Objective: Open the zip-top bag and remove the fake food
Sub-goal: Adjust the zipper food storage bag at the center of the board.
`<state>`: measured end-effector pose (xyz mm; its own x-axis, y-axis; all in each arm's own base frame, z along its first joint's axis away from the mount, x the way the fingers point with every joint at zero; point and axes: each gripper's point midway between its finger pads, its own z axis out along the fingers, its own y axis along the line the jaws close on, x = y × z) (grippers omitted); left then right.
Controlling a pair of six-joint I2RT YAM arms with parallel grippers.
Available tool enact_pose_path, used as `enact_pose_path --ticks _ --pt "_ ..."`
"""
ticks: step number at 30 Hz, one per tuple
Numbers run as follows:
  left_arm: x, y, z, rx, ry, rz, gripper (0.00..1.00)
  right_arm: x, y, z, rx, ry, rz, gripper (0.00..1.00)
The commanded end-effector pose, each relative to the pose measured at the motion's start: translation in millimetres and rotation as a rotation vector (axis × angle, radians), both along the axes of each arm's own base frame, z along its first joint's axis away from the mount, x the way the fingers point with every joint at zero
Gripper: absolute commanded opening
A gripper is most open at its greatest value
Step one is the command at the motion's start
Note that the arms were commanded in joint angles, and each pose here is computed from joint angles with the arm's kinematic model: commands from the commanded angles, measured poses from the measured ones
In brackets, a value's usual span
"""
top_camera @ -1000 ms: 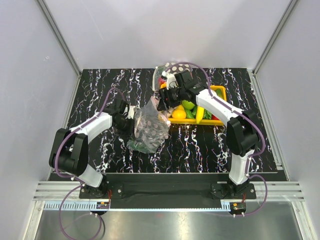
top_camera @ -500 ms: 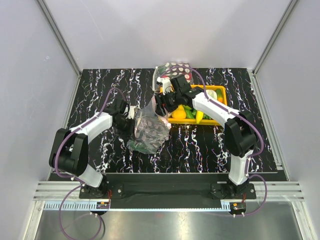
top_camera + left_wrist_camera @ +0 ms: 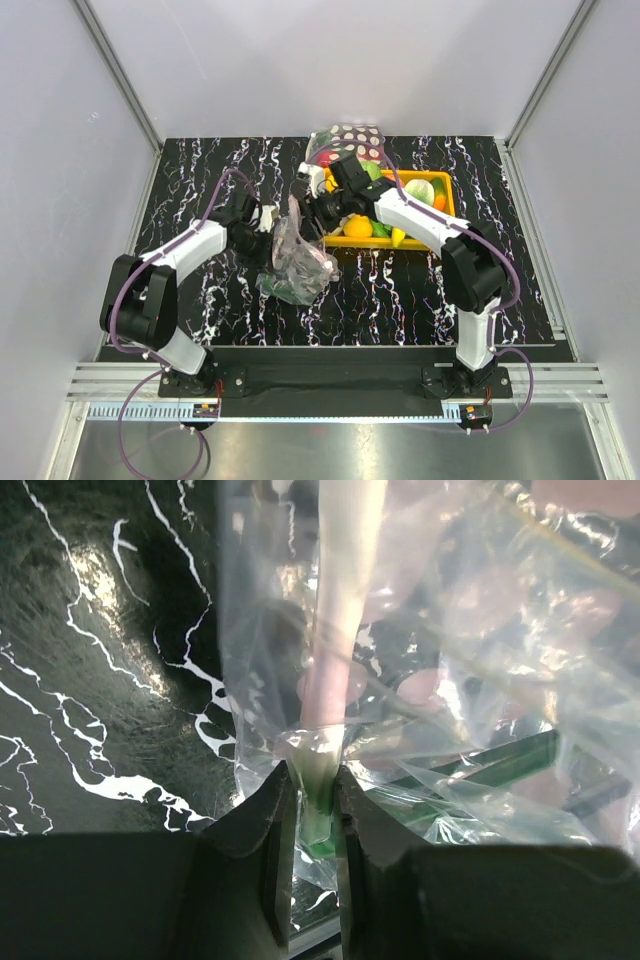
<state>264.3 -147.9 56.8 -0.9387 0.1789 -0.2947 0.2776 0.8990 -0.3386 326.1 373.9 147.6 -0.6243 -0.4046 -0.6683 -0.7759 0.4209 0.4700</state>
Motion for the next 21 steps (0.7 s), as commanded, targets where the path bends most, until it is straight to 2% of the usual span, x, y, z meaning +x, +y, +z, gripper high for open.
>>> enact_pose_path --ticks 1,5,9,14,16,17,19,20,21 --pt "15 -8 14 -0.021 -0.064 -0.034 0.10 -6 22 4 0.049 -0.006 0.067 0.60" --pt "13 -12 17 -0.034 -0.073 -0.050 0.10 -7 24 -5 0.037 0.008 0.071 0.59" --pt "12 -8 14 -0.019 -0.074 -0.043 0.10 8 13 -15 -0.053 -0.009 -0.045 0.57" --pt "6 -2 7 0.011 -0.057 -0.032 0.09 14 3 -9 -0.093 -0.043 -0.094 0.55" --pt "7 3 3 0.040 -0.046 -0.008 0.09 13 1 -4 -0.095 -0.041 -0.115 0.37" --pt "5 6 0 0.060 -0.029 0.002 0.09 13 1 -2 -0.092 -0.038 -0.117 0.21" --pt "8 9 1 0.076 -0.042 0.025 0.25 10 1 3 -0.090 -0.017 -0.122 0.05" --pt "14 8 11 0.064 -0.082 0.037 0.34 9 0 5 -0.089 -0.011 -0.126 0.00" --pt "20 6 22 0.051 -0.112 0.060 0.53 9 0 11 -0.082 -0.005 -0.144 0.00"
